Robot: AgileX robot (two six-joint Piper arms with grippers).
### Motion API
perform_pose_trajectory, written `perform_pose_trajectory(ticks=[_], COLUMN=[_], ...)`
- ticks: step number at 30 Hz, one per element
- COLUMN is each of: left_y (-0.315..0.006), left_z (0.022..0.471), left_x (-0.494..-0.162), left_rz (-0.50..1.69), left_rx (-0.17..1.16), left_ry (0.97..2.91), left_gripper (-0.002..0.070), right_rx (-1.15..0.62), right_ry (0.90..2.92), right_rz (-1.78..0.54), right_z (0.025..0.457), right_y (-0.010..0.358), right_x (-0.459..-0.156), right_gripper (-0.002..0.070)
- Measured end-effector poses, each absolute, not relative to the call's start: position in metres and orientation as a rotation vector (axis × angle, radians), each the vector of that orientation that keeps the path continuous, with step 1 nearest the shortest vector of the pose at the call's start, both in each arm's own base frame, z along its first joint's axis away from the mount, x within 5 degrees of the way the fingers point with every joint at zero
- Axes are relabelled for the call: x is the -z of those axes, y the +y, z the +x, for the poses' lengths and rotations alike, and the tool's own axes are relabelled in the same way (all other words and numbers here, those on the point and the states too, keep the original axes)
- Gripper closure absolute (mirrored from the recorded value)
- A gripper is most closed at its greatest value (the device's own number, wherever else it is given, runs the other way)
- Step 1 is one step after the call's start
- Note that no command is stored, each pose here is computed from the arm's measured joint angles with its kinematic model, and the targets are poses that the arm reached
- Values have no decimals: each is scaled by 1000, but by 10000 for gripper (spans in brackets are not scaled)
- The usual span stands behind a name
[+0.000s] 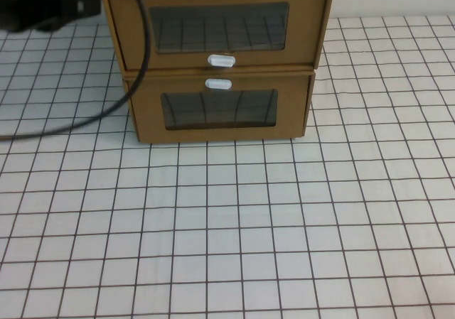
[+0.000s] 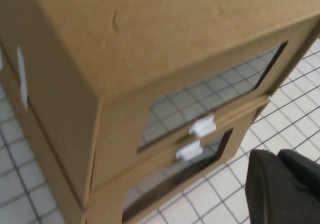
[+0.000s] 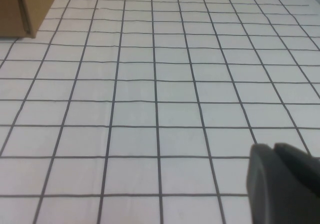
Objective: Open the shoe box
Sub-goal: 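Pull the top drawer of the cardboard box fully open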
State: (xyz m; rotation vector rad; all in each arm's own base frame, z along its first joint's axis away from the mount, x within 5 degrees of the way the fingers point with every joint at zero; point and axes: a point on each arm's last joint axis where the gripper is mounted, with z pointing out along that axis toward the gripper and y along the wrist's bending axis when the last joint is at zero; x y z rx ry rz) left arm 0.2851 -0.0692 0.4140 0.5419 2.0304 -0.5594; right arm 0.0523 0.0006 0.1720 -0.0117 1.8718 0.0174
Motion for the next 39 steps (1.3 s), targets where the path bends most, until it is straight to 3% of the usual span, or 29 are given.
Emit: perform_pose_trajectory(ticks=[8, 15, 25, 39], left_y=[-111, -143, -155, -155], left_z=[370, 421, 448, 451], left_x=[-453, -439, -405, -401], left_rz=[736, 828, 865, 864], left_rx=[648, 633, 598, 583], left_ry=[1959, 1975, 2040, 2045], left_gripper=[677, 677, 677, 677], right_rx=[-17, -17, -17, -17], right_ry=[1872, 1872, 1872, 1872], right_rz=[-12, -12, -12, -12], right_z=[52, 52, 52, 52], right_y=[1, 1, 1, 1], right_x=[-172, -172, -172, -172], right_gripper=[690, 690, 689, 689])
